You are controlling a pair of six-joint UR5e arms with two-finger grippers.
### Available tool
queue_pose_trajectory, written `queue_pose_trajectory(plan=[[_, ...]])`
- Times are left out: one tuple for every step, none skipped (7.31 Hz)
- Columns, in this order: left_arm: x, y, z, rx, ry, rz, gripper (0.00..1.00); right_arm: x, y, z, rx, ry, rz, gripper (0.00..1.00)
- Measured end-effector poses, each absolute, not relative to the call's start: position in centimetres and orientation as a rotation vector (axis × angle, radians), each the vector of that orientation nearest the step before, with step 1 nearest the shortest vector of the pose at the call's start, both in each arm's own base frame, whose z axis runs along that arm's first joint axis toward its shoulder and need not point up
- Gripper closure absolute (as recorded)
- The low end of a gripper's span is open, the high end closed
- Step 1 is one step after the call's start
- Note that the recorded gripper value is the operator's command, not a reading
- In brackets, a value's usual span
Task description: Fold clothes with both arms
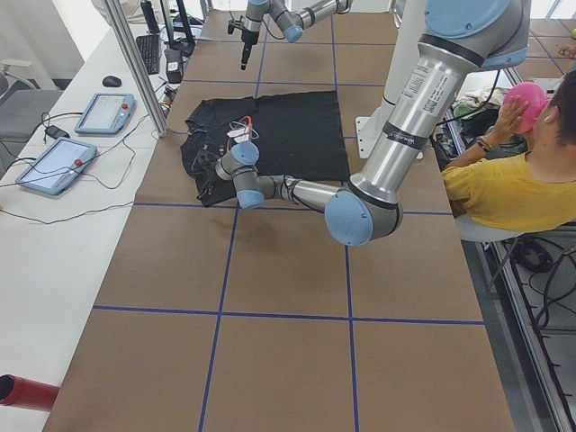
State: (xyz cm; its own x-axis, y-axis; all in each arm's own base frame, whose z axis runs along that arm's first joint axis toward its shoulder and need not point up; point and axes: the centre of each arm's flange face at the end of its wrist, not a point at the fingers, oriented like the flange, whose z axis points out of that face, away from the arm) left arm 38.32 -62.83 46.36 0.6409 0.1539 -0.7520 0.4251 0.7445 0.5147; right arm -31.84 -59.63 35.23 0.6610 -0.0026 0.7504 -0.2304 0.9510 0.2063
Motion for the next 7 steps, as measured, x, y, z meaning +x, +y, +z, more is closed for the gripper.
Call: queue_pose_trajectory(plan=[[39.0,-62.7,47.4,0.743,0.872,-0.173,0.15,-31.2,-59.4,35.7,0.299,-0.839,0.126,0.0],[39.6,-62.8,47.9,0.748,0.864,-0.176,0.22,-30.9,-59.2,36.0,0.302,-0.838,0.124,0.0],[40.2,-63.1,48.0,0.749,0.857,-0.177,0.32,-30.8,-59.2,36.1,0.304,-0.835,0.125,0.0],[40.8,-63.5,48.0,0.747,0.85,-0.176,0.32,-30.8,-59.2,36.2,0.305,-0.833,0.127,0.0],[41.1,-63.7,48.2,0.745,0.844,-0.173,0.32,-30.7,-59.2,36.2,0.306,-0.832,0.128,0.0],[41.2,-63.8,48.4,0.744,0.839,-0.169,0.32,-30.7,-59.2,36.3,0.307,-0.831,0.128,0.0],[41.3,-63.8,48.5,0.743,0.836,-0.167,0.36,-30.8,-59.2,36.3,0.307,-0.83,0.128,0.0]])
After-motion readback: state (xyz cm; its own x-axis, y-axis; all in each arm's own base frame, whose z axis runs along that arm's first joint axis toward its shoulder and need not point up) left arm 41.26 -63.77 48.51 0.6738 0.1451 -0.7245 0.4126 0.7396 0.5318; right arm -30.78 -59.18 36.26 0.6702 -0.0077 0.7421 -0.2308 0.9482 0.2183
